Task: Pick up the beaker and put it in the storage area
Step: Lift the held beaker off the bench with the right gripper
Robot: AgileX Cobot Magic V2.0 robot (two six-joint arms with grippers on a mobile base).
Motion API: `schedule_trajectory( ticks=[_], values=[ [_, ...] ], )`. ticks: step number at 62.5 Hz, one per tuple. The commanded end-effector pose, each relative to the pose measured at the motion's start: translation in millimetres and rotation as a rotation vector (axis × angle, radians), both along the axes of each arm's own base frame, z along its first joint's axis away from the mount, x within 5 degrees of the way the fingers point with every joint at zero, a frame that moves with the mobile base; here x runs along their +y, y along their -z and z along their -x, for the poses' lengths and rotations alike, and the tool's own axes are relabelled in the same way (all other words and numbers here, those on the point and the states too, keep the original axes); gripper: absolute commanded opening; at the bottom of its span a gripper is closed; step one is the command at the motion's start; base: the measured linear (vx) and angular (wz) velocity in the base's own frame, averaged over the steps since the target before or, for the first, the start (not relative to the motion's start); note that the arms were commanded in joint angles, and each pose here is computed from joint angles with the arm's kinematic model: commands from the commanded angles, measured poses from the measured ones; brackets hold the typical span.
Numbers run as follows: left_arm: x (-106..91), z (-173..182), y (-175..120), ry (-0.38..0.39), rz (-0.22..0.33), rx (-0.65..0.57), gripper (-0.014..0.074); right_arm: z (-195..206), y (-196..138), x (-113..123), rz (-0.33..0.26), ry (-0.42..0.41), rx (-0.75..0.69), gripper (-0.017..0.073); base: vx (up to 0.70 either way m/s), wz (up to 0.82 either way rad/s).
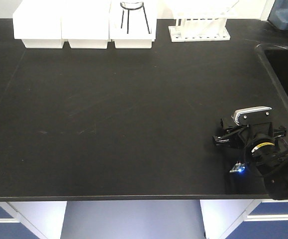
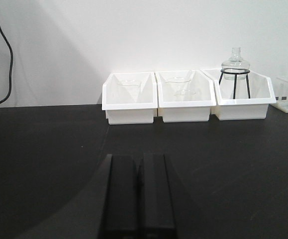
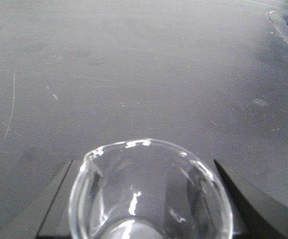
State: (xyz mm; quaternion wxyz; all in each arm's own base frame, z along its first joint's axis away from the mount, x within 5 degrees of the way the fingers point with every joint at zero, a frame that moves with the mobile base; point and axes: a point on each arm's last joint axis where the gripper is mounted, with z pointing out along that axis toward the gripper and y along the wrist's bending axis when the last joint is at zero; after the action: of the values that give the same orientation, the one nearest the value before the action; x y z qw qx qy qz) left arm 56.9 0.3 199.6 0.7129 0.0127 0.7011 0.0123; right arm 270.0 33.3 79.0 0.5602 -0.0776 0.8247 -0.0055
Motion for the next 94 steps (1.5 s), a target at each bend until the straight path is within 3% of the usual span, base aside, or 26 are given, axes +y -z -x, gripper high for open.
schedule_trajectory(
  ticks=[1,12,22,34,44,60,94],
  values=[
    [-1.2,3,-16,0.014,0.01,-0.12,-0.0006,-9,-27,1,-0.016,-0.003,-0.226,0.0158,0.0,0.0],
    [-1.2,3,-16,0.014,0.01,-0.12,-0.0006,-8,-30,3,-0.018,-0.021,-0.248,0.0045,0.0,0.0],
    [-1.2,3,-16,0.014,0.01,-0.12,-0.0006,2,-25,5,-0.015,-0.059,-0.211,0.0048,0.0,0.0],
    [-1.2,3,-16,0.014,0.01,-0.12,-0.0006,21,-29,14,-0.02,-0.191,-0.191,0.0052,0.0,0.0],
    [-1.2,3,-16,0.014,0.01,-0.12,-0.0006,28,-45,18,-0.03,-0.254,-0.241,0.0054,0.0,0.0],
    [-1.2,3,-16,0.014,0.01,-0.12,-0.0006,31,-69,19,-0.096,-0.247,-0.31,0.006,0.0,0.0],
    [-1.2,3,-16,0.014,0.01,-0.12,-0.0006,48,-115,14,-0.066,-0.227,-0.27,0.0066,0.0,0.0]
  ],
)
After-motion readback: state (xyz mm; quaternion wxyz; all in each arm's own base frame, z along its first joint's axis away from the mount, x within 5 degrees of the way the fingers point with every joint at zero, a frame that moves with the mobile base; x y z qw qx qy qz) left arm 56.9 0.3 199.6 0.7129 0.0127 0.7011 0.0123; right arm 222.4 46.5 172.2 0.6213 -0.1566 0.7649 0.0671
